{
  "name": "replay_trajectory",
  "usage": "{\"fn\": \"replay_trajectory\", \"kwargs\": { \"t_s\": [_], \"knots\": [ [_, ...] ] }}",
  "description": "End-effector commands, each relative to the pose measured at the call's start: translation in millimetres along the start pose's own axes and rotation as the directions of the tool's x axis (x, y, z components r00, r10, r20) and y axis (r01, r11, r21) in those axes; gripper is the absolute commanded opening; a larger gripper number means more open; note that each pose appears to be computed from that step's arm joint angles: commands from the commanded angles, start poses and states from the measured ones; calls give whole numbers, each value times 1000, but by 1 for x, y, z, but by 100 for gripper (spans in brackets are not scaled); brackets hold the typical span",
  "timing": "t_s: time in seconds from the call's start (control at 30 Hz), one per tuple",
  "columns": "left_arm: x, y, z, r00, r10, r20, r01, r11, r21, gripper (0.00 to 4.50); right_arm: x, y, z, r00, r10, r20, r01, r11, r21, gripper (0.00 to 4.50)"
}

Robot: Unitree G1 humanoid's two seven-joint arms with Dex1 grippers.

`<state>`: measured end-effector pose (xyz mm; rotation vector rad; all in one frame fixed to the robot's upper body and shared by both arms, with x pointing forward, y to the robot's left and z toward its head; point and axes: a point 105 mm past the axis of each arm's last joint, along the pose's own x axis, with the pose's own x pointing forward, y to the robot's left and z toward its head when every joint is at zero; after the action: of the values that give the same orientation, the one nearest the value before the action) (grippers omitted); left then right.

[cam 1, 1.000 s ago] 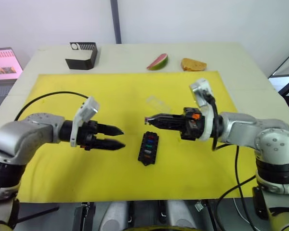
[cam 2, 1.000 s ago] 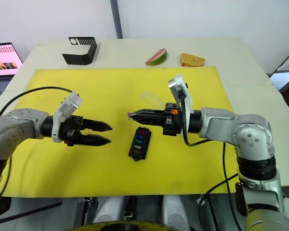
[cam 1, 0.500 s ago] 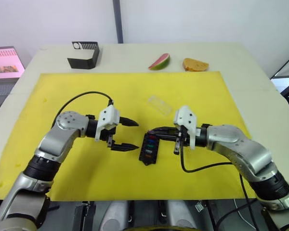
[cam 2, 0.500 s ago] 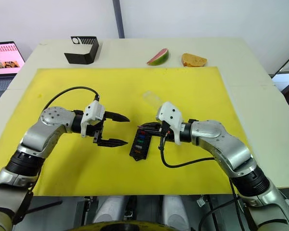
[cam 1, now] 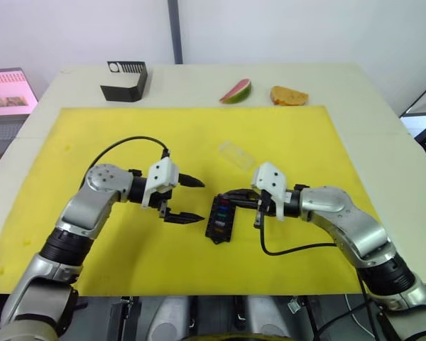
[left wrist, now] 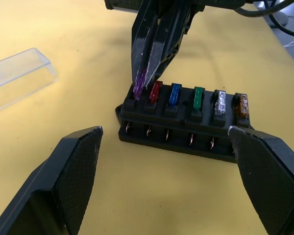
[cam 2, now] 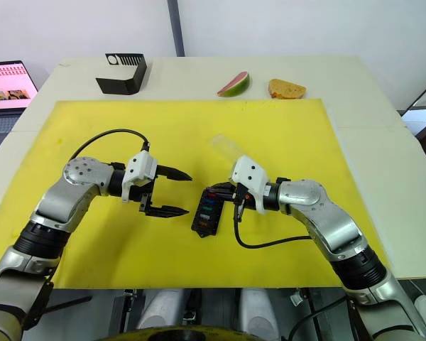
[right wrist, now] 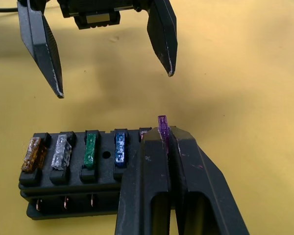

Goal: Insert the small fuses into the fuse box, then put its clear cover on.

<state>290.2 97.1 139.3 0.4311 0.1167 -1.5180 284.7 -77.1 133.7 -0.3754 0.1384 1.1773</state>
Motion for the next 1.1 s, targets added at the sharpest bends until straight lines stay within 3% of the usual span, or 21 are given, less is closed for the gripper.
{"fn": "replay_trajectory", "kwargs": {
  "t_s": [0.03, 0.3, 1.1],
  "knots": [
    [0, 1, 11, 1000, 3, 14, -3, 999, 52, 434, -2, -3, 3, 1000, -16, 16, 16, 1000, -20, 0],
    [1, 2, 12, 1000, 7, 15, -8, 998, 57, 434, -9, -5, 23, 997, -10, 75, 12, 1000, -21, 0],
    [4, 5, 15, 1000, 22, 13, -23, 997, 77, 434, -2, -3, 5, 999, -6, 37, 6, 1000, -3, 0]
  ]
}}
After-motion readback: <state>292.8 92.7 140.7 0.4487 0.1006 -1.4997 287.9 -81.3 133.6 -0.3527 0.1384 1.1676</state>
